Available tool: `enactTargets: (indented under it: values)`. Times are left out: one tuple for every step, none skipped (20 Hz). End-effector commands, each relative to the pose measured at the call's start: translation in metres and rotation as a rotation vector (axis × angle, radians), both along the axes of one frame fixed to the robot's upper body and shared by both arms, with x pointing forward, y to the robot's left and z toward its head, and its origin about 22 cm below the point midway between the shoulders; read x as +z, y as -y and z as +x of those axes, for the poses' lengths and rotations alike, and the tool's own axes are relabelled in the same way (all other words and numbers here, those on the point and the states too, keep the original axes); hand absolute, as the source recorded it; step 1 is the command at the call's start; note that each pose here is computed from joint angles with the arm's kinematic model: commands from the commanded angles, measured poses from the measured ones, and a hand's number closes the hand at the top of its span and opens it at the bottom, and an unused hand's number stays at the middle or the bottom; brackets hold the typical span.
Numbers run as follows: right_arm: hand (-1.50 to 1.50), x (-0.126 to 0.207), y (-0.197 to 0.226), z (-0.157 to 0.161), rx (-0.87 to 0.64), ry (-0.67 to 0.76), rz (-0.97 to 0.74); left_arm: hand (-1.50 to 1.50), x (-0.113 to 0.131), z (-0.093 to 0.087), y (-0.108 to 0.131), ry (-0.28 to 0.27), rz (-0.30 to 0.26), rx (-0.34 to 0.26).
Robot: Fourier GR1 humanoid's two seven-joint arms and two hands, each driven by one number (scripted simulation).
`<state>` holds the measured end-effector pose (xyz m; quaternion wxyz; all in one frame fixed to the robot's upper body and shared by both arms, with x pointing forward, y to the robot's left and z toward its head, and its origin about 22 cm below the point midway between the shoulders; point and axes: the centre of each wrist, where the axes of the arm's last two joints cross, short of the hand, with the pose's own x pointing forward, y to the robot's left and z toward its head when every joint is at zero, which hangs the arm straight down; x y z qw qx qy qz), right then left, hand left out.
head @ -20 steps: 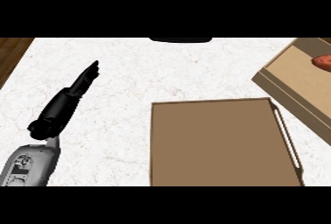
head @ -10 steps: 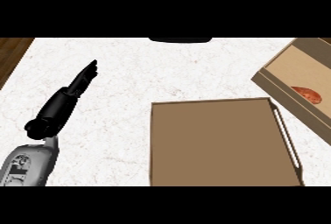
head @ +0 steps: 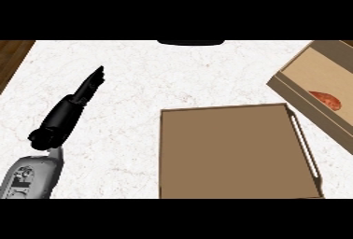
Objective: Pick the sweet potato from the tray and place it in the cardboard box
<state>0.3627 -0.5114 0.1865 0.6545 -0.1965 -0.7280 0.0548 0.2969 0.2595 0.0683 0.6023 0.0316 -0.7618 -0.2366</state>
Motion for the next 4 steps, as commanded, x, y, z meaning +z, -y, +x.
enactTargets:
  values:
    - [-1.5, -0.003, 0.018, -0.017, -0.112, 0.057, 0.192, 0.0, 0.002, 0.003, -0.009, 0.013, 0.004, -0.004]
    - [-1.5, -0.019, 0.024, -0.026, -0.141, 0.047, 0.191, 0.0, 0.005, 0.003, -0.014, 0.022, 0.002, -0.003]
    - [-1.5, 0.008, 0.029, -0.026, -0.152, 0.085, 0.193, 0.0, 0.003, -0.004, 0.011, 0.003, 0.001, -0.018]
    - [-1.5, -0.007, 0.043, -0.044, -0.154, 0.092, 0.179, 0.0, 0.005, 0.007, 0.006, 0.022, 0.006, -0.02]
